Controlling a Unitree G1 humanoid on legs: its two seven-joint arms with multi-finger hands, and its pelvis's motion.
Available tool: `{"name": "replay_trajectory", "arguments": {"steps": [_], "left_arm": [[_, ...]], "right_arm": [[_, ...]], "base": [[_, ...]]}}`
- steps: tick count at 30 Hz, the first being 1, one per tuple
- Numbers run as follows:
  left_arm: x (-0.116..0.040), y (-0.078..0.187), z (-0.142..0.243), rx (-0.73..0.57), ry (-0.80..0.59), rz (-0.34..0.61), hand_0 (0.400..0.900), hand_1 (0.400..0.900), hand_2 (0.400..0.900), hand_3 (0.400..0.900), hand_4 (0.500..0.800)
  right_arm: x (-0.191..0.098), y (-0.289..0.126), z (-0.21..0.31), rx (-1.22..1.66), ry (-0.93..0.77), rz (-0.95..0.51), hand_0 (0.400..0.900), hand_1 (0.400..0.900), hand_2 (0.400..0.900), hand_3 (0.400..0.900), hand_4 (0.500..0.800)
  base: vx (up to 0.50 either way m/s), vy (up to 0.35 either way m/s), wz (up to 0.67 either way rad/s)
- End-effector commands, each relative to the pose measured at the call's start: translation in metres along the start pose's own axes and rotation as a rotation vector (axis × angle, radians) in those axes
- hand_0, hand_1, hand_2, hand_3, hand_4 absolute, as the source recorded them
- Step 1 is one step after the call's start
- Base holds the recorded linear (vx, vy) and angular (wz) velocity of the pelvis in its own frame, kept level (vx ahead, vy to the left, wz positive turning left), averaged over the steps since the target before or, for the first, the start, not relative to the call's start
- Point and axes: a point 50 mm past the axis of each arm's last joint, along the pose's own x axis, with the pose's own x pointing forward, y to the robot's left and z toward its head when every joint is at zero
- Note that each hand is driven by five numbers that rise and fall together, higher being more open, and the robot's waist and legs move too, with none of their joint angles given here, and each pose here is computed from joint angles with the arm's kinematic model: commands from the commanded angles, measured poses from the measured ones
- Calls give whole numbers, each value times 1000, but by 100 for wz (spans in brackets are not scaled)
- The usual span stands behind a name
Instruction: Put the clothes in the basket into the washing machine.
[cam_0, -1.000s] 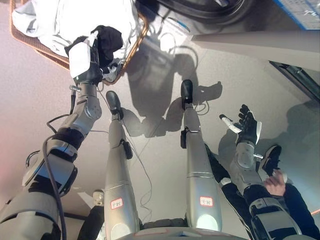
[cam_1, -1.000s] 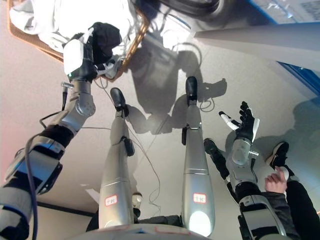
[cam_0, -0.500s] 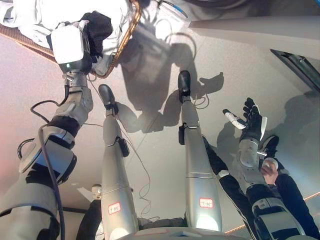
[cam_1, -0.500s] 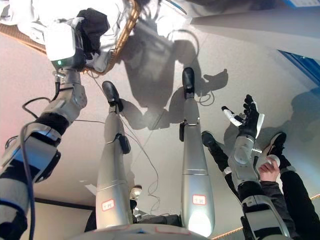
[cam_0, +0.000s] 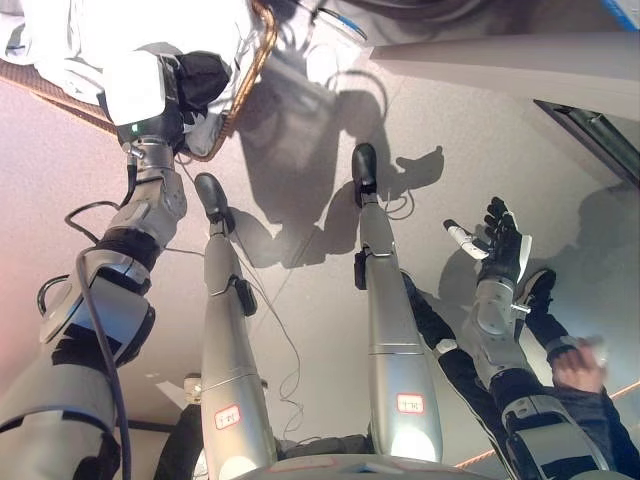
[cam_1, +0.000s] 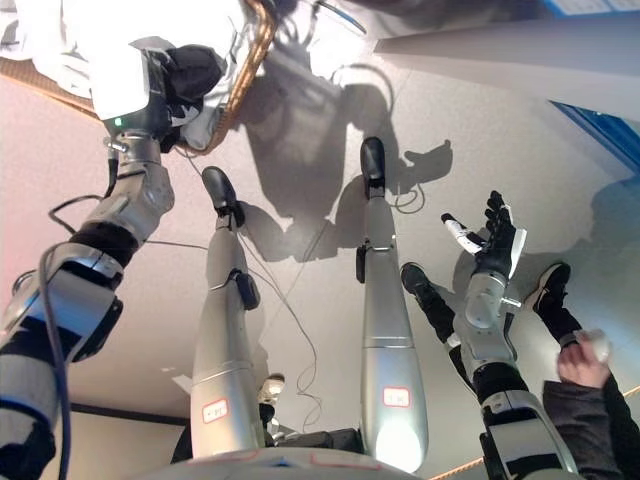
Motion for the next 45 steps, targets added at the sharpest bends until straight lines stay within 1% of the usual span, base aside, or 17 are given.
{"name": "replay_trajectory", "arguments": {"steps": [1, 3, 7, 8, 10, 12, 15, 17, 23, 28, 30, 35, 36, 38, 39, 42, 45], "left_arm": [[-23, -11, 4, -402, 85, -12, 400, 400, 400, 400, 500], [-32, -14, 18, -555, 67, -19, 400, 400, 400, 400, 500], [-47, -21, 40, -786, 61, -75, 400, 400, 400, 400, 500], [-48, -20, 46, -850, 50, -83, 400, 400, 400, 400, 500], [-48, -23, 50, -1007, 90, -117, 400, 400, 400, 400, 500], [-47, -26, 49, -1110, 140, -138, 400, 400, 400, 400, 500], [-42, -27, 49, -1235, 189, -146, 400, 400, 400, 400, 500], [-37, -28, 48, -1279, 216, -144, 400, 400, 400, 400, 500], [3, -8, 74, -1466, 187, -113, 400, 400, 400, 400, 500], [30, 9, 85, -1469, 138, -108, 400, 400, 400, 400, 500], [39, 18, 89, -1502, 117, -91, 400, 400, 400, 400, 500], [55, 35, 89, -1514, 110, -38, 400, 400, 400, 400, 500], [61, 42, 88, -1525, 107, -9, 400, 400, 400, 400, 500], [65, 47, 89, -1529, 99, 0, 400, 400, 400, 400, 500], [70, 56, 89, -1501, 68, 8, 400, 400, 400, 400, 500], [76, 68, 90, -1470, 31, 25, 400, 400, 400, 400, 500], [83, 84, 85, -1452, 10, 84, 400, 400, 400, 400, 500]], "right_arm": [[-17, -48, -31, -75, 120, -136, 900, 900, 900, 900, 800], [-16, -49, -33, -75, 138, -142, 900, 900, 900, 900, 800], [-16, -53, -39, -78, 185, -156, 900, 900, 900, 900, 800], [-16, -53, -40, -80, 191, -152, 900, 900, 900, 900, 800], [-16, -55, -44, -77, 225, -155, 900, 900, 900, 900, 800], [-16, -55, -48, -76, 256, -155, 900, 900, 900, 900, 800], [-18, -57, -57, -86, 311, -157, 900, 900, 900, 900, 800], [-19, -56, -59, -90, 330, -149, 900, 900, 900, 900, 800], [-19, -55, -62, -99, 355, -124, 900, 900, 900, 900, 800], [-21, -52, -63, -94, 353, -94, 900, 900, 900, 900, 800], [-24, -54, -64, -84, 354, -90, 900, 900, 900, 900, 800], [-29, -62, -66, -58, 347, -113, 900, 900, 900, 900, 800], [-33, -63, -68, -47, 352, -124, 900, 900, 900, 900, 800], [-35, -64, -71, -40, 361, -132, 900, 900, 900, 900, 800], [-41, -68, -76, -40, 382, -145, 900, 900, 900, 900, 800], [-46, -72, -80, -40, 401, -153, 900, 900, 900, 900, 800], [-56, -80, -89, -56, 441, -161, 900, 900, 900, 900, 800]], "base": [[52, 24, -3], [59, 3, -4], [70, -5, -6], [69, 1, -9], [74, -2, -6], [62, -12, -3], [48, -19, -3], [29, 1, -8], [26, 0, -8], [33, -12, -12], [36, -20, -7], [34, -18, -10], [42, -41, -6], [40, -55, -2], [35, -56, 0], [26, -28, -1], [82, -15, -1]]}}
